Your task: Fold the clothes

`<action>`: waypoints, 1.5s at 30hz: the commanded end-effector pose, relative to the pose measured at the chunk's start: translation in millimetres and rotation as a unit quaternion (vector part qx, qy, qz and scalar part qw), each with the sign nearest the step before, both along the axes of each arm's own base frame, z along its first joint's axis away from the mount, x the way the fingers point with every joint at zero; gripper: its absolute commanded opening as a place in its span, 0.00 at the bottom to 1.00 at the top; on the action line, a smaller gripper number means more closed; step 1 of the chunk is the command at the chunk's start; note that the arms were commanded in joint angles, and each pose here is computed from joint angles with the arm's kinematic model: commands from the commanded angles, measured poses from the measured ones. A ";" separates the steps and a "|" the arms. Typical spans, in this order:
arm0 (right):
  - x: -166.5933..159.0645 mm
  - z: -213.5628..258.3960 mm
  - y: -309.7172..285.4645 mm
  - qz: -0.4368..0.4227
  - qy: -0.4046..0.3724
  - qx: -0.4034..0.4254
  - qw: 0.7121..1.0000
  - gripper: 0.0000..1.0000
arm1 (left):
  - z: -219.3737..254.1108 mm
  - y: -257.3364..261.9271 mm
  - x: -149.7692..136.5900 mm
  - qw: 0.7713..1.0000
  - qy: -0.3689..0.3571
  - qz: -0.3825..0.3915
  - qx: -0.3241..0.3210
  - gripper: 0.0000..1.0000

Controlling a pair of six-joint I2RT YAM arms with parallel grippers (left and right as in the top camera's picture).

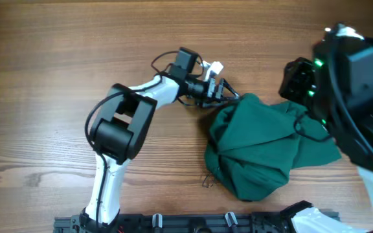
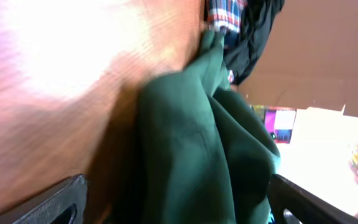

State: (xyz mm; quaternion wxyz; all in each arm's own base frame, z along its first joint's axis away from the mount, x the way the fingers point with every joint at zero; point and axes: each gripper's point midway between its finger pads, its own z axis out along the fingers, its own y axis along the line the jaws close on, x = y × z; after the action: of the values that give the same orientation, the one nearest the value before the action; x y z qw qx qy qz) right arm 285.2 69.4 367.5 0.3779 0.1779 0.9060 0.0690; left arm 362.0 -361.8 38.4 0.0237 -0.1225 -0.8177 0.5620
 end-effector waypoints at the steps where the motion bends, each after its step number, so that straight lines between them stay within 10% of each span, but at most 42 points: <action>1: 8.6 -25.5 12.3 0.005 0.055 0.004 0.998 0.47 | 31.0 12.0 15.8 0.999 -0.044 0.012 -0.015 0.94; 18: 18.2 -195.4 34.0 -0.023 0.303 -0.015 0.953 0.52 | -52.5 158.1 48.3 0.945 0.096 0.201 0.241 1.00; 23: 17.3 -217.5 -41.2 -0.150 0.325 -0.026 0.934 0.56 | -58.8 167.5 42.9 0.942 0.081 0.187 0.266 1.00; 33: 15.8 -254.9 -90.8 0.004 0.362 -0.007 0.932 0.76 | -67.0 177.9 43.2 0.931 0.072 0.194 0.301 1.00; 45: 5.8 -298.6 -63.8 0.022 0.368 0.073 0.927 0.67 | -68.0 171.3 38.3 0.931 0.071 0.184 0.307 1.00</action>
State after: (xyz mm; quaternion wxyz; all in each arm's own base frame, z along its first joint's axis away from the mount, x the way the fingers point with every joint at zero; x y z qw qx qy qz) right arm 293.0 -3.9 72.5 0.0141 0.1990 0.9788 0.0457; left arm 411.8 -219.0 26.0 0.0012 0.0648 -0.9216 0.3828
